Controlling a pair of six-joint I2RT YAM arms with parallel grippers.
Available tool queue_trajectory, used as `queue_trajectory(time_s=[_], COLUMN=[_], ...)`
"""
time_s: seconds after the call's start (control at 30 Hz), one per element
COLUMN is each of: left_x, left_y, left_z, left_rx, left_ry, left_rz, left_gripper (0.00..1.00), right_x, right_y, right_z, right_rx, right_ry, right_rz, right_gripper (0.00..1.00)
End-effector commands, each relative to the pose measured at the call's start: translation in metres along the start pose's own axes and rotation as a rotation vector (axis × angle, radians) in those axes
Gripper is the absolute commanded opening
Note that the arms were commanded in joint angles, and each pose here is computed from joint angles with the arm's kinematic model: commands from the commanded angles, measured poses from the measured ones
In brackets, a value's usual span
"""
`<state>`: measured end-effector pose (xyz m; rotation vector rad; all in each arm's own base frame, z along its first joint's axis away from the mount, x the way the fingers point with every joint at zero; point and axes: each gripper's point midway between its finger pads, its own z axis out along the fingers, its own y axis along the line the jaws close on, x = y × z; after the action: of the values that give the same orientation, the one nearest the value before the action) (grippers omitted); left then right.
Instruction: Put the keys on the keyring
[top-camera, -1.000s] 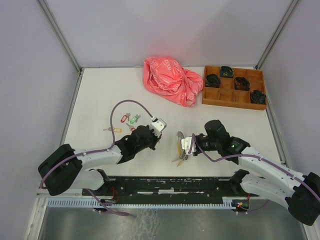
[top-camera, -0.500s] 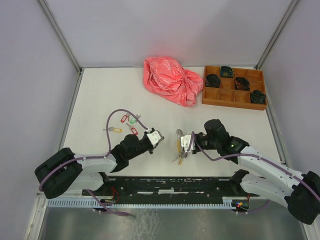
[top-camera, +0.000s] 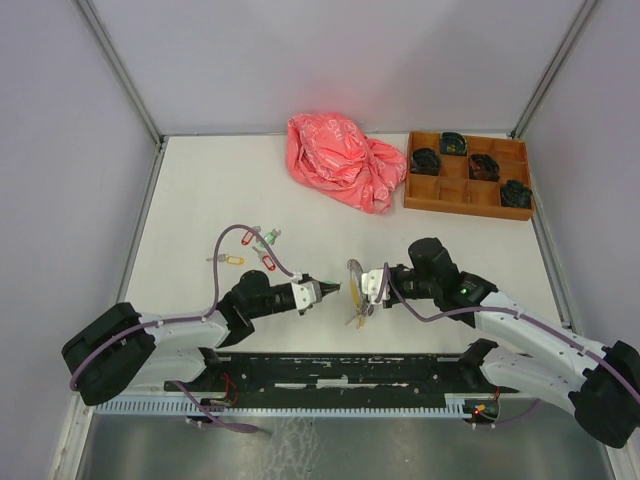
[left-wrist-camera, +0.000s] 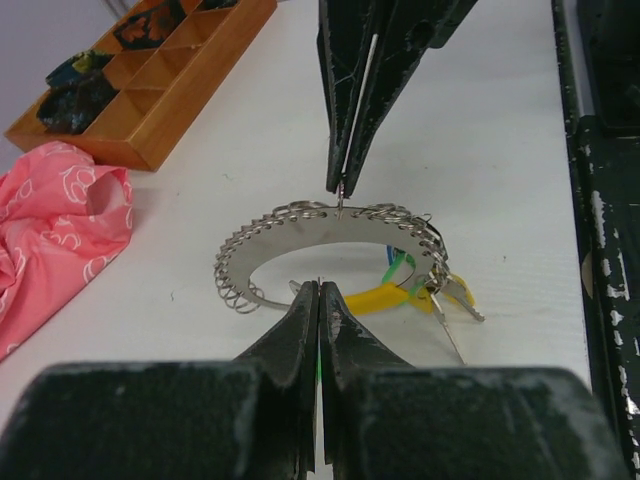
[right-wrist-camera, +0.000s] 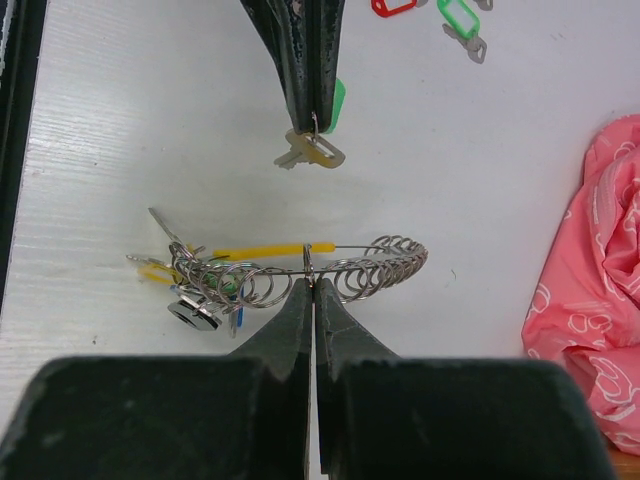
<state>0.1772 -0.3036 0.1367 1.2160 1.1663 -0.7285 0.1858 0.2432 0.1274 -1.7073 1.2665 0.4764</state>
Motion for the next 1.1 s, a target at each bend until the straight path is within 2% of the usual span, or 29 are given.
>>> queue_trajectory(time_s=[0.0, 0.23, 1.07], left_x=[-0.032, -0.034, -0.037], left_y=[-0.002, -0.007, -0.001], left_z=[0.006, 0.013, 0.029], left_rx=[0.074, 0.124, 0.115], left_ry=[-0.098, -0.102, -0.125], left_rz=[0.104, 0.107, 0.078], left_gripper=[0.03, 0.03, 0.03], right_x=[-0.034, -0.035, -0.04], right_y=[-0.024, -0.021, -0.014], right_z=[-0.006, -0.005, -0.003], right_rx=[0.057, 0.051, 0.018], right_ry=[-0.105, -0.119, -0.163], right_rz=[-0.08, -0.115, -0.118], right_gripper=[0.01, 0.01, 0.01])
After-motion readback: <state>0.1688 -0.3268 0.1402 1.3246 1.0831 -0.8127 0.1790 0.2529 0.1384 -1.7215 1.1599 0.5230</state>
